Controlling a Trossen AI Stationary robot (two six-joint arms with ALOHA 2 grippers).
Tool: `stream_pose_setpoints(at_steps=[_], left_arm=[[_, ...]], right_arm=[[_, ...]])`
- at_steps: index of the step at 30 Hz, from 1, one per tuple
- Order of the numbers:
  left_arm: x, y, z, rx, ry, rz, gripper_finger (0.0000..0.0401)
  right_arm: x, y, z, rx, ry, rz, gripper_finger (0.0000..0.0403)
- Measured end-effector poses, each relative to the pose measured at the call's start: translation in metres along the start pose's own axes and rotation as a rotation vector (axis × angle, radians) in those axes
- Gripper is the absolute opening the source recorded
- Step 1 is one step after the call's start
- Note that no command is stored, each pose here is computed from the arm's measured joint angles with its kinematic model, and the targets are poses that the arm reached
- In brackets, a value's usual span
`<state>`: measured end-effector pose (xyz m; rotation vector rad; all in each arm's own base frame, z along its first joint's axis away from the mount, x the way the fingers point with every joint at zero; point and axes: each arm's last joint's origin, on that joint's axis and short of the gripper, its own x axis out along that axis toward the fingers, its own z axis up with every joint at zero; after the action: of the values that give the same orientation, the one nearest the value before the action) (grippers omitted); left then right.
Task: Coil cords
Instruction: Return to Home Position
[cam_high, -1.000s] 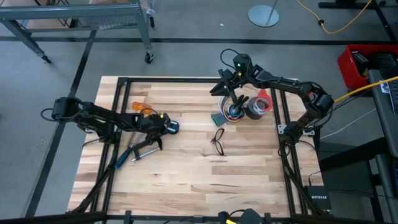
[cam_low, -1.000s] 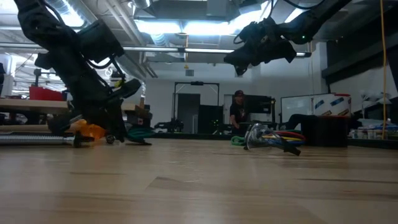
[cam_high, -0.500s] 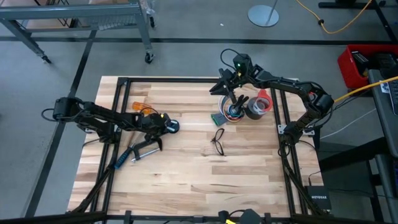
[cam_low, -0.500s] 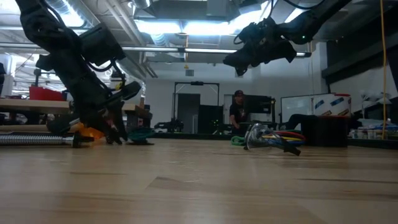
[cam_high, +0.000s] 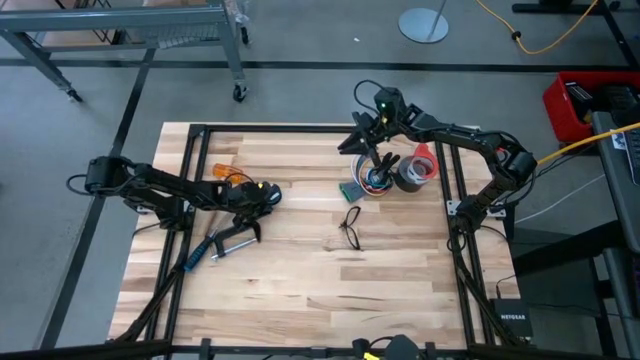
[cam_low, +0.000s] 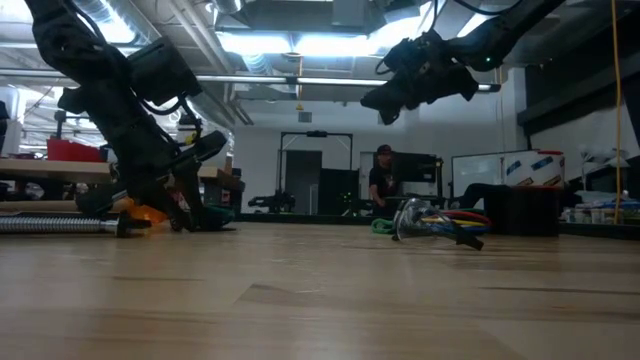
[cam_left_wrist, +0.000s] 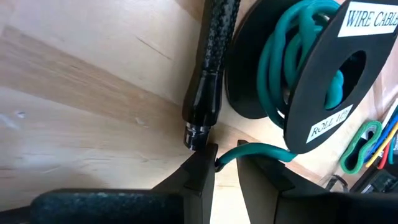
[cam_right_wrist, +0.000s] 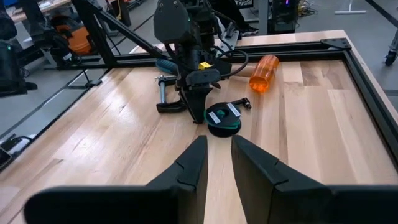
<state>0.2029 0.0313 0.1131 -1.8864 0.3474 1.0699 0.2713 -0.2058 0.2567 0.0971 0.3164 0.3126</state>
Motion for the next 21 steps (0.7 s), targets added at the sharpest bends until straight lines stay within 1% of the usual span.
stream_pose_setpoints(at_steps=[8, 15, 21], left_arm=[[-0.0006, 0.0013, -0.0031, 0.036, 0.069, 0.031, 0.0062], [-0.0009, 0.0025, -0.0039, 0.04, 0.102, 0.056, 0.0062], [-0.0014, 0.0048, -0.0055, 0.036, 0.173, 0.107, 0.0062]], right_arm=[[0.0, 0.001, -0.003, -0.018, 0.02, 0.006, 0.0076], [0.0, 0.001, -0.0033, -0.016, 0.022, 0.005, 0.0076], [-0.0001, 0.0013, -0.0042, -0.01, 0.028, 0.007, 0.0076]])
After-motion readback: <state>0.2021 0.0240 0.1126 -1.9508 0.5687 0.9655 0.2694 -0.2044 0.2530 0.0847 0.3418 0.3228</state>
